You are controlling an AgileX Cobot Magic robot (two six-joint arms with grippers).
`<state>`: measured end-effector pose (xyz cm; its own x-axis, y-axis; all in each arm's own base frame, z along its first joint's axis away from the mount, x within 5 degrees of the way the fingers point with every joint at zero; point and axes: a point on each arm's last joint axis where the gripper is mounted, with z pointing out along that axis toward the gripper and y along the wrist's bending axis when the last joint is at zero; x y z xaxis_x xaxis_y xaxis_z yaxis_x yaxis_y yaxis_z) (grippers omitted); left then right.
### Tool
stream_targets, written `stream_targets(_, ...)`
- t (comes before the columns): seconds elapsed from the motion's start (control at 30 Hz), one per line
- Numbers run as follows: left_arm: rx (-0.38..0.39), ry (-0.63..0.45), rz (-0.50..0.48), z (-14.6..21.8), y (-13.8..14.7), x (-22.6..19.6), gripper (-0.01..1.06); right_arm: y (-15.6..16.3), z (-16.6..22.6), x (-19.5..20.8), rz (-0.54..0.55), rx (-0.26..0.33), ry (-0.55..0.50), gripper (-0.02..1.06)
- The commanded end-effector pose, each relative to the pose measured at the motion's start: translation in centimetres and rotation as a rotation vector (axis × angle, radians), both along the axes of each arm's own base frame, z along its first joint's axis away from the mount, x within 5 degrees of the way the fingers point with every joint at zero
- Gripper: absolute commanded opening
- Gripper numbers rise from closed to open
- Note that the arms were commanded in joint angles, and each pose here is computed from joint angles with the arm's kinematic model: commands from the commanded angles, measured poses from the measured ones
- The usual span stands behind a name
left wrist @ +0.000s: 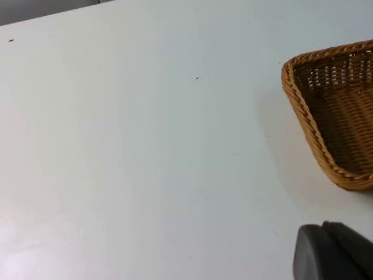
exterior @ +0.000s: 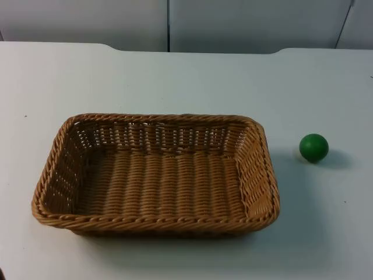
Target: Pick up the basket with the left hand and place the ball into the basket with the right hand.
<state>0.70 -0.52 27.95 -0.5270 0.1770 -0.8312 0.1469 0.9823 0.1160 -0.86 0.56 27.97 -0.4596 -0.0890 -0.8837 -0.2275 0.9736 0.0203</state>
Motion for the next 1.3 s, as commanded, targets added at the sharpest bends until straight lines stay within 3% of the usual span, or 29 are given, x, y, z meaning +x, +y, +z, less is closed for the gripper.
stream_targets(0.0,-0.010,-0.007,-0.005,0.0,-0.1,-0.1,0.00,0.0,-0.1,0.1,-0.005,0.003,-0.009,0.00)
stream_targets(0.1,-0.075,-0.018,-0.024,0.3,-0.5,-0.1,0.00,0.0,-0.1,0.1,-0.005,0.003,-0.009,0.00)
stream_targets(0.17,-0.210,-0.040,-0.069,1.5,-1.5,0.3,0.00,0.0,-0.1,0.1,-0.005,0.003,-0.009,0.00)
stream_targets(0.23,-0.375,0.013,-0.129,2.4,-2.7,1.8,0.00,0.0,-0.1,0.1,-0.005,0.003,-0.009,0.00)
stream_targets(0.3,-0.419,0.058,-0.149,2.5,-3.1,2.8,0.00,0.0,-0.1,0.1,-0.005,0.003,-0.009,0.00)
stream_targets(0.37,-0.432,0.228,-0.129,1.6,-3.3,6.2,0.00,0.0,-0.1,0.1,-0.005,0.003,-0.009,0.00)
stream_targets(0.4,-0.432,0.228,-0.129,1.6,-3.3,6.2,0.00,0.0,-0.1,0.1,-0.005,0.003,-0.009,0.00)
stream_targets(0.43,-0.436,0.293,-0.111,1.2,-3.3,7.6,0.00,0.0,-0.1,0.1,-0.005,0.003,-0.009,0.00)
stream_targets(0.5,-0.414,0.454,-0.105,-0.1,-3.3,11.7,0.00,0.0,-0.1,0.1,-0.005,0.003,-0.009,0.00)
stream_targets(0.63,-0.426,0.551,-0.089,-1.0,-3.4,15.9,0.00,0.0,-0.1,0.1,-0.005,0.003,-0.009,0.00)
stream_targets(0.8,-0.431,0.656,-0.168,-1.7,-5.0,20.3,0.00,0.0,-0.1,0.1,-0.005,0.003,-0.009,0.00)
stream_targets(0.97,-0.380,0.605,-0.290,-1.4,-9.2,22.3,0.00,0.0,-0.1,0.1,-0.005,0.003,-0.009,0.00)
stream_targets(1.03,-0.360,0.581,-0.289,-1.5,-9.9,22.7,0.00,0.0,-0.1,0.1,-0.005,0.003,-0.009,0.00)
stream_targets(1.07,-0.339,0.564,-0.251,-1.7,-10.4,23.2,0.00,0.0,-0.1,0.1,-0.005,0.003,-0.009,0.00)
stream_targets(1.17,-0.182,0.623,-0.121,-4.1,-10.2,24.2,0.00,0.0,-0.1,0.1,-0.005,0.003,-0.009,0.00)
stream_targets(1.2,-0.182,0.623,-0.121,-4.1,-10.2,24.2,0.00,0.0,-0.1,0.1,-0.005,0.003,-0.009,0.00)
stream_targets(1.27,-0.077,0.696,-0.112,-5.8,-9.8,24.6,0.00,0.0,-0.1,0.1,-0.005,0.003,-0.009,0.00)
